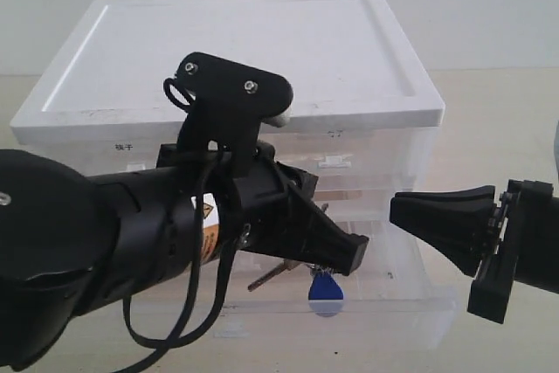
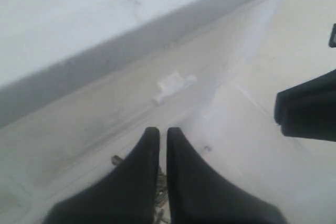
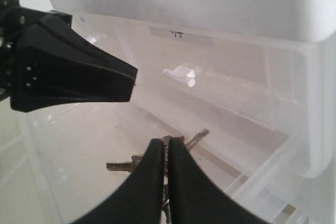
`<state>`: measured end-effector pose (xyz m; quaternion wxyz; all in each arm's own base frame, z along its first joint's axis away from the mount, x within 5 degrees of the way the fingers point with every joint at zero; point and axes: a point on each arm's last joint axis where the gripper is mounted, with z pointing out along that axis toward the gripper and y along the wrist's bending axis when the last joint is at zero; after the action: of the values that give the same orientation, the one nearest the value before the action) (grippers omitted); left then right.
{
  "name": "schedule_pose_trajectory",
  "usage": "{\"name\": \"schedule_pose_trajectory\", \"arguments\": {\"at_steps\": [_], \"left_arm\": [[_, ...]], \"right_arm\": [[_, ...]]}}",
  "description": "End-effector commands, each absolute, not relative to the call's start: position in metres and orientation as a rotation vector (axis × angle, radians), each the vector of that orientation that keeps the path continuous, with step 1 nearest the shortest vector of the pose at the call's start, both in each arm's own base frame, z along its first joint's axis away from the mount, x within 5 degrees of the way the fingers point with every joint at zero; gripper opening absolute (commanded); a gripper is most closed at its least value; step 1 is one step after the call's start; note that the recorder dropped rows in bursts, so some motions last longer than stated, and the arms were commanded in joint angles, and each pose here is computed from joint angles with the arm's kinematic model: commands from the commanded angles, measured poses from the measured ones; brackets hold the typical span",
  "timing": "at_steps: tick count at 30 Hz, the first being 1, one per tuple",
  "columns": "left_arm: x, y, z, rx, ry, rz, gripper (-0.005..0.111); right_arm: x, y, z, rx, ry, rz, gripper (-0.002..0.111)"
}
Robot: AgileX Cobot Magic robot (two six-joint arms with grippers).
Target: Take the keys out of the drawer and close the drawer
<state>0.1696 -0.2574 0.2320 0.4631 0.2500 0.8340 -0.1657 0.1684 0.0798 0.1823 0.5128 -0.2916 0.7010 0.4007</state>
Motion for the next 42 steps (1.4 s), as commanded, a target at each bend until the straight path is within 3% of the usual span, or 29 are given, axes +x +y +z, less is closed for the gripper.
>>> {"name": "schedule_pose_trajectory", "arguments": {"at_steps": [1, 4, 6, 11, 12, 14, 17, 21, 28, 34, 39, 42], "left_arm": [[0.161, -0.259, 0.239, 0.661, 2.037, -0.472, 0.004], [0.156, -0.264, 0.235, 0.732, 2.051, -0.522, 0.007], [0.156, -0.267, 0.228, 0.775, 2.061, -0.508, 0.020], [0.162, -0.272, 0.200, 0.763, 2.145, -0.428, 0.074], [0.164, -0.271, 0.195, 0.737, 2.164, -0.399, 0.077], [0.168, -0.270, 0.187, 0.705, 2.181, -0.330, 0.075], [0.172, -0.268, 0.179, 0.677, 2.199, -0.271, 0.062], [0.171, -0.272, 0.173, 0.735, 2.237, -0.356, 0.045], [0.185, -0.264, 0.167, 0.694, 2.303, -0.408, 0.054], [0.189, -0.262, 0.164, 0.702, 2.342, -0.490, 0.050], [0.189, -0.263, 0.161, 0.764, 2.327, -0.465, 0.009], [0.190, -0.262, 0.161, 0.759, 2.321, -0.442, 0.005]], "right_arm": [[0.169, 0.079, 0.183, -0.694, 1.683, 0.965, 0.000], [0.169, 0.079, 0.183, -0.694, 1.683, 0.965, 0.000], [0.169, 0.079, 0.183, -0.697, 1.683, 0.966, 0.000], [0.168, 0.080, 0.181, -0.710, 1.696, 0.967, 0.000], [0.168, 0.080, 0.181, -0.710, 1.696, 0.967, 0.000], [0.168, 0.080, 0.181, -0.710, 1.694, 0.968, 0.000], [0.168, 0.080, 0.182, -0.710, 1.684, 0.977, 0.000], [0.167, 0.081, 0.184, -0.710, 1.669, 0.989, 0.000], [0.167, 0.081, 0.183, -0.718, 1.669, 0.991, 0.000], [0.167, 0.081, 0.183, -0.718, 1.669, 0.991, 0.000], [0.167, 0.081, 0.183, -0.718, 1.669, 0.991, 0.000], [0.167, 0.081, 0.183, -0.718, 1.669, 0.991, 0.000]]}}
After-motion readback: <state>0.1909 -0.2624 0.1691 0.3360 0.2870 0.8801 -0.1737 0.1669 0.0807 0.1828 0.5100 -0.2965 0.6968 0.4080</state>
